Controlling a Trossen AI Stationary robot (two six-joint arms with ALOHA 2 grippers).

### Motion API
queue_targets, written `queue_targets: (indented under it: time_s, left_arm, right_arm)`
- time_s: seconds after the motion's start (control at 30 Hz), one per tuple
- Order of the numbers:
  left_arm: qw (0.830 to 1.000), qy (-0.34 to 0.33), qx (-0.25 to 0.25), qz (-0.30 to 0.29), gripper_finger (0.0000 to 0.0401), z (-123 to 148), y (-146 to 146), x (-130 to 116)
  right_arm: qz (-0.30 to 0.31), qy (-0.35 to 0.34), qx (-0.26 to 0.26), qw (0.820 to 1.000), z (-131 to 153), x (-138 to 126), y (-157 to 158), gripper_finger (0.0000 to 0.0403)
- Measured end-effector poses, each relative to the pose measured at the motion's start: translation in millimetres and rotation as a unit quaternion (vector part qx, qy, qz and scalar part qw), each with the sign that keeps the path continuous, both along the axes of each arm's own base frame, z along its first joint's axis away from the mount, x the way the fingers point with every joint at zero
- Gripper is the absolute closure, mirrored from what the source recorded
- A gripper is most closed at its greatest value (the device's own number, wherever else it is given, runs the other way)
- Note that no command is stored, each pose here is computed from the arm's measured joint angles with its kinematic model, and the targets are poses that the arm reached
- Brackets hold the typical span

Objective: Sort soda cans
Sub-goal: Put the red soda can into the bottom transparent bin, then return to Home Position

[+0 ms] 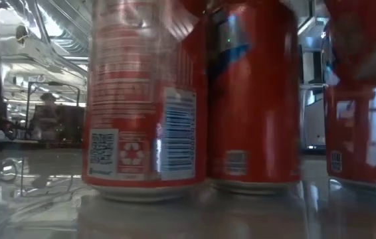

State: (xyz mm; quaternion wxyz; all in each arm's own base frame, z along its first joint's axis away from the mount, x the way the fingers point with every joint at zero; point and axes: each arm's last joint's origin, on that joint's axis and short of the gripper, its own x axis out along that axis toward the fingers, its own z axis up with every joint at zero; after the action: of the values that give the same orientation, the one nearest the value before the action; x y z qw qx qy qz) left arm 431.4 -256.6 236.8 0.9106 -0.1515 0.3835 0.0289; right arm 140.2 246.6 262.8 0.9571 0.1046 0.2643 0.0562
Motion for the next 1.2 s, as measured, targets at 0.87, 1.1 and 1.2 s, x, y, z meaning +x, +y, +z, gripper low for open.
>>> queue_targets:
  time_s: [0.87,1.1,1.2]
  left_arm:
    - [0.999,0.012,0.040,-0.007,0.0044,-6,3,-1]
    - [0.999,0.011,0.038,-0.008,0.0041,-1,5,-2]
    - [0.999,0.009,0.037,-0.010,0.0040,10,7,-5]
  right_arm:
    - [-0.015,-0.003,-0.030,0.999,-2,-1,-4,0.0402]
    - [-0.013,-0.002,-0.029,0.999,-2,-1,-4,0.0402]
    - [-0.009,0.002,-0.026,1.000,-2,-1,-3,0.0402]
